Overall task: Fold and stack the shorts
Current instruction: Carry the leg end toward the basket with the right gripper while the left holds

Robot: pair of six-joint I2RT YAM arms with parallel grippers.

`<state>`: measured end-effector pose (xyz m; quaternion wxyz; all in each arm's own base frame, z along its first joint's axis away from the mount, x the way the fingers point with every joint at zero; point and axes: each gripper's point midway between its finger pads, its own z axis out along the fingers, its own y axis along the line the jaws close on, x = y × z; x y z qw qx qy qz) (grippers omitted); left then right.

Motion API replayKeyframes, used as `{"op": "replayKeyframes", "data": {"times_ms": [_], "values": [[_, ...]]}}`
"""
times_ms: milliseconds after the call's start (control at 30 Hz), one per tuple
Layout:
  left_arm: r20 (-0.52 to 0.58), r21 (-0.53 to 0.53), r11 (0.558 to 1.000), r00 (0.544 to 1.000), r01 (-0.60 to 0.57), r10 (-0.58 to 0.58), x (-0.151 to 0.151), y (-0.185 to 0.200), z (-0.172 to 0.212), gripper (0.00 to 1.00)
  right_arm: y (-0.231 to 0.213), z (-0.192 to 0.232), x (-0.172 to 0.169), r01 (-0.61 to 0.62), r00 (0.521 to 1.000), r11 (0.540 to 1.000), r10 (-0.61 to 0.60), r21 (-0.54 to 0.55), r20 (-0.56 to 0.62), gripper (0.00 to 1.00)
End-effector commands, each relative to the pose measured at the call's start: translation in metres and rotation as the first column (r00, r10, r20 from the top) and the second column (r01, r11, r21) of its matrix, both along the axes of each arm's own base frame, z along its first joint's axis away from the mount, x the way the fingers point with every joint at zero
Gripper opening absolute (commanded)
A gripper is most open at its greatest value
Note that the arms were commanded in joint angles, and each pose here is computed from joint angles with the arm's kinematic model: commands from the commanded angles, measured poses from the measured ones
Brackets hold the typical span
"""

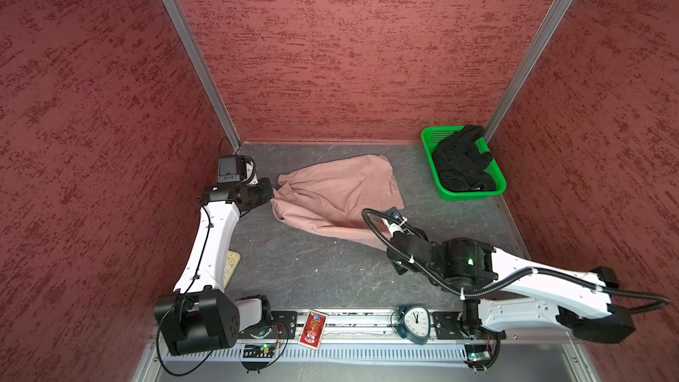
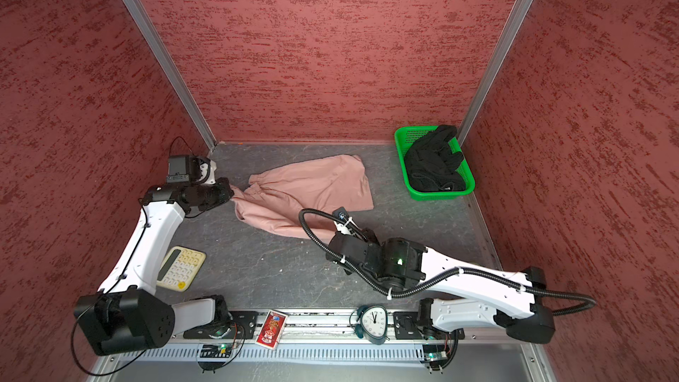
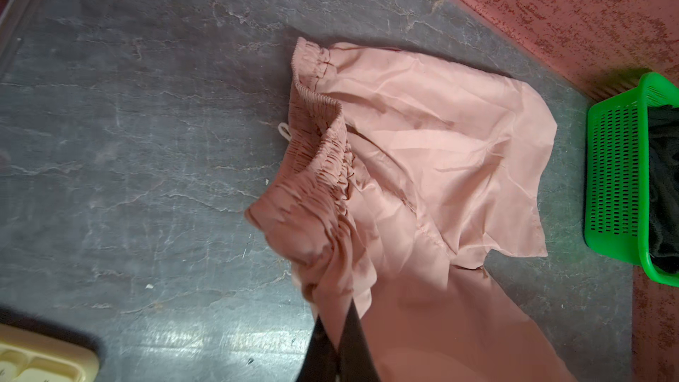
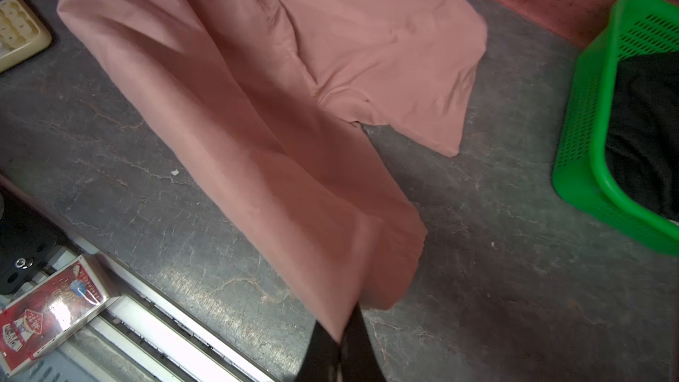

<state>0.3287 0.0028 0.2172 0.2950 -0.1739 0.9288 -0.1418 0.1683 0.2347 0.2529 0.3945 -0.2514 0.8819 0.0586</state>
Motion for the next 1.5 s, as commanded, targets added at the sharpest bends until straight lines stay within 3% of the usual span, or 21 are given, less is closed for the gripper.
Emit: {"op": "replayKeyframes", "data": {"times_ms": [0,300,567,700,867,1033,1233,1467], "values": [[-0.031,0.046,0.999,1.0,-0.001,0.002,-0.015,0.008,0.009,0.0,-0.023,0.033,0.015,0.058,0.99,0.997,-0.051,-0.048,0.128,0.0],[-0.09,0.083,0.997,0.996,0.004,0.003,-0.034,0.016,0.008,0.0,-0.038,0.069,0.052,0.089,0.954,0.994,-0.069,-0.056,0.291,0.0],[-0.124,0.083,0.996,0.992,0.039,-0.029,-0.024,0.017,0.018,0.0,-0.037,0.084,0.103,0.048,0.938,0.998,-0.028,-0.05,0.345,0.0],[-0.092,0.085,0.995,0.995,0.043,-0.035,-0.033,0.013,0.033,0.0,-0.03,0.078,0.101,0.018,0.953,0.998,0.0,-0.055,0.304,0.0],[-0.137,0.035,0.997,0.989,0.066,-0.061,-0.059,0.0,0.028,0.0,-0.034,0.066,0.084,0.023,0.973,0.997,-0.006,-0.07,0.23,0.0],[-0.164,0.128,0.991,0.986,0.03,-0.008,-0.076,0.018,0.026,0.0,-0.051,0.079,0.081,0.075,0.958,0.993,-0.047,-0.091,0.284,0.0],[-0.166,0.111,0.994,0.986,0.025,-0.006,-0.053,0.028,0.025,0.0,-0.057,0.101,0.101,0.101,0.925,0.99,-0.057,-0.097,0.377,0.0],[-0.192,0.12,0.992,0.981,0.024,0.0,-0.013,0.043,0.016,0.0,-0.04,0.093,0.151,0.017,0.94,0.998,0.003,-0.057,0.341,0.0]]}}
